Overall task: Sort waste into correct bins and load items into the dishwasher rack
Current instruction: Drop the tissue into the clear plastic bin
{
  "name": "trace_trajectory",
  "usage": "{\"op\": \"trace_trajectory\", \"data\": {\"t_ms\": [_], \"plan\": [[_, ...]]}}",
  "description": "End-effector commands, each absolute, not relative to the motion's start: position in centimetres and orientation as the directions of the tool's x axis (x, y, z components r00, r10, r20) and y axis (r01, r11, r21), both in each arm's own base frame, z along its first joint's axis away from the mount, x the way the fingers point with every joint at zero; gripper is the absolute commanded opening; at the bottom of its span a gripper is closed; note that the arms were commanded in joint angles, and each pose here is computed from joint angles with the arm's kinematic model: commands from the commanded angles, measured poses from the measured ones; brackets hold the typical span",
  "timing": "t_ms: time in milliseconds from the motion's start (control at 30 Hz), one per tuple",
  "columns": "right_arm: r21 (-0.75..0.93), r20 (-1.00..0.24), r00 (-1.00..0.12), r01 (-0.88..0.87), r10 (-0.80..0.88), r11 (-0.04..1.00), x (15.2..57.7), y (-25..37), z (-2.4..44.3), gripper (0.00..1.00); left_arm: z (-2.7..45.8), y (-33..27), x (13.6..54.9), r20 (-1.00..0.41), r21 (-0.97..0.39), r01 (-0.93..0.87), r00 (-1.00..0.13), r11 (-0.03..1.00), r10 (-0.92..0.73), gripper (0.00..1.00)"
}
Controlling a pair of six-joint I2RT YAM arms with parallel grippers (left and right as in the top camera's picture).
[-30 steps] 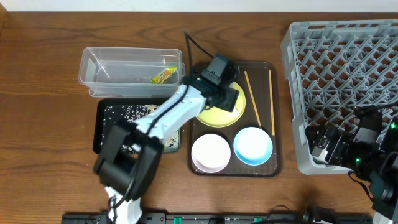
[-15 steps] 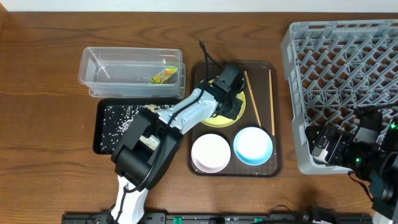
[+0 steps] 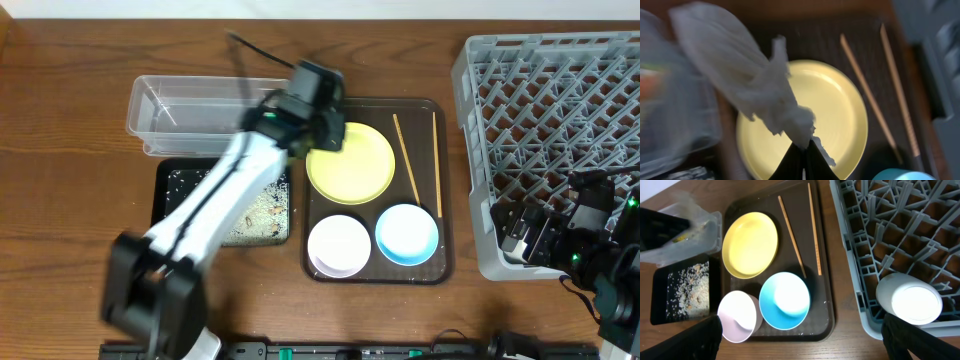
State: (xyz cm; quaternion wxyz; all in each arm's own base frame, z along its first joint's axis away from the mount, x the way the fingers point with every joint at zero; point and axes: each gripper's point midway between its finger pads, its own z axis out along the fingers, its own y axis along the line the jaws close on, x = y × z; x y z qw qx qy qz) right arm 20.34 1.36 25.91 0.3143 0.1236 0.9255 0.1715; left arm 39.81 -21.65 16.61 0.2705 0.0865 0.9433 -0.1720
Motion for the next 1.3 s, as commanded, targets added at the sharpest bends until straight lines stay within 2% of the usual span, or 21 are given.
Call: {"op": "trace_trajectory", "data": {"t_ms": [0, 267, 300, 367, 400, 433, 633, 867, 1000, 1167, 1267], "plan": [[0.395, -0.544, -0.767, 0.122, 0.339, 0.910, 20.4, 1.3, 26.2, 0.99, 18.5, -19.1, 40.6, -0.562, -0.284, 0.197, -0.827, 0.939, 0.003, 0.06], [0.397, -0.545, -0.767, 0.120, 0.339, 0.910, 20.4, 1.3, 26.2, 0.99, 16.7, -12.2, 43.2, -0.534, -0.250, 0.022, -0.837, 0.968, -0.118, 0.07], [0.397, -0.545, -0.767, 0.120, 0.339, 0.910, 20.4, 1.3, 26.2, 0.99, 15.9, -11.6, 43.4, -0.516, -0.249, 0.005, -0.847, 0.969, -0.128, 0.17], [0.397, -0.544, -0.767, 0.120, 0.339, 0.910, 20.4, 1.3, 26.2, 0.99, 15.1, -11.2, 43.2, -0.488, -0.253, -0.009, -0.862, 0.967, -0.136, 0.47], [0.397, -0.544, -0.768, 0.120, 0.339, 0.910, 20.4, 1.3, 26.2, 0.99, 14.9, -10.9, 43.1, -0.479, -0.251, -0.017, -0.867, 0.968, -0.139, 0.54], [0.397, -0.544, -0.767, 0.120, 0.339, 0.910, 20.4, 1.3, 26.2, 0.99, 15.1, -10.8, 42.9, -0.477, -0.251, -0.020, -0.868, 0.968, -0.142, 0.56], [0.397, -0.545, -0.767, 0.120, 0.339, 0.910, 20.4, 1.3, 26.2, 0.99, 19.4, -11.0, 41.0, -0.504, -0.281, 0.008, -0.852, 0.960, -0.140, 0.57], [0.390, -0.549, -0.764, 0.123, 0.338, 0.913, 20.5, 1.1, 26.2, 0.99, 24.4, -11.7, 35.7, -0.531, -0.296, 0.065, -0.841, 0.953, -0.107, 0.57], [0.387, -0.549, -0.764, 0.126, 0.338, 0.913, 20.5, 1.1, 26.2, 0.99, 26.9, -11.8, 32.0, -0.550, -0.299, 0.101, -0.831, 0.949, -0.085, 0.63], [0.387, -0.549, -0.764, 0.126, 0.338, 0.913, 20.5, 1.1, 26.2, 0.99, 29.8, -10.8, 28.2, -0.591, -0.305, 0.118, -0.802, 0.945, -0.091, 0.79], [0.388, -0.549, -0.765, 0.126, 0.338, 0.913, 20.5, 1.1, 26.2, 0.99, 30.5, -10.2, 26.1, -0.593, -0.307, 0.119, -0.800, 0.944, -0.092, 0.82]]}}
